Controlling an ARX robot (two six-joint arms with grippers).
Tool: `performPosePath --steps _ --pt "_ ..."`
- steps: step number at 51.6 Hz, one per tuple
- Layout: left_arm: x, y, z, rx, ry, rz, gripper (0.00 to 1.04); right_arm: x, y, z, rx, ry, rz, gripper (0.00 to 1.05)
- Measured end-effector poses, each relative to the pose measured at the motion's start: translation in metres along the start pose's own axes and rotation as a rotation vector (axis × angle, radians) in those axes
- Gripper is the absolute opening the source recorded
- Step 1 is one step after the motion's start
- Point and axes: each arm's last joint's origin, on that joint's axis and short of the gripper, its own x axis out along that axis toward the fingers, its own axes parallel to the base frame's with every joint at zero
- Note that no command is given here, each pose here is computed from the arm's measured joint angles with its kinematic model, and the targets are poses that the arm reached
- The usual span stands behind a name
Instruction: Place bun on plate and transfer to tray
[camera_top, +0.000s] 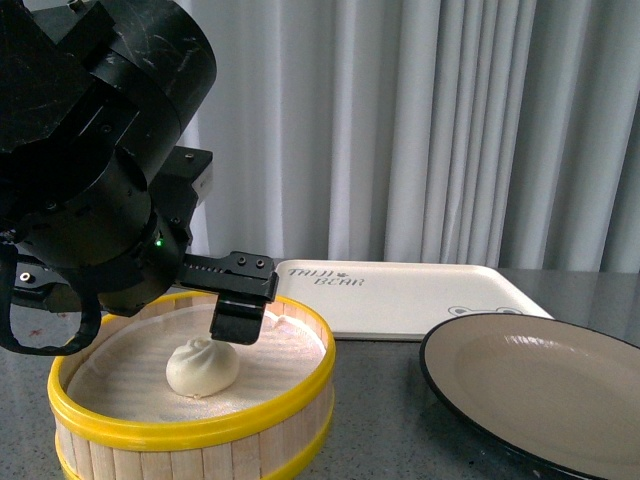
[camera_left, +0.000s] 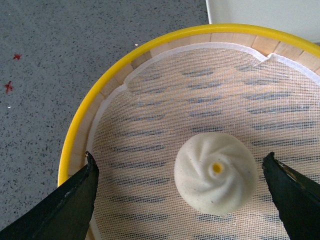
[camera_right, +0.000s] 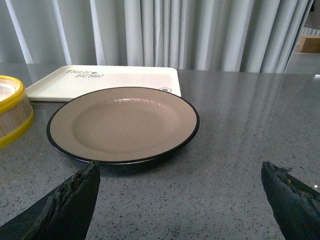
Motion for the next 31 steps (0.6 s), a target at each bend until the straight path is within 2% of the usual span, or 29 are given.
performPosePath --steps 11,31 --pt "-0.002 -0.008 -0.002 0.013 0.010 -0.052 0.98 0.000 0.000 0.000 0.000 0.000 0.000 0.96" --pt "0.012 -0.022 -0.012 0.016 0.034 -0.046 0.98 0.000 0.000 0.000 0.000 0.000 0.000 0.96"
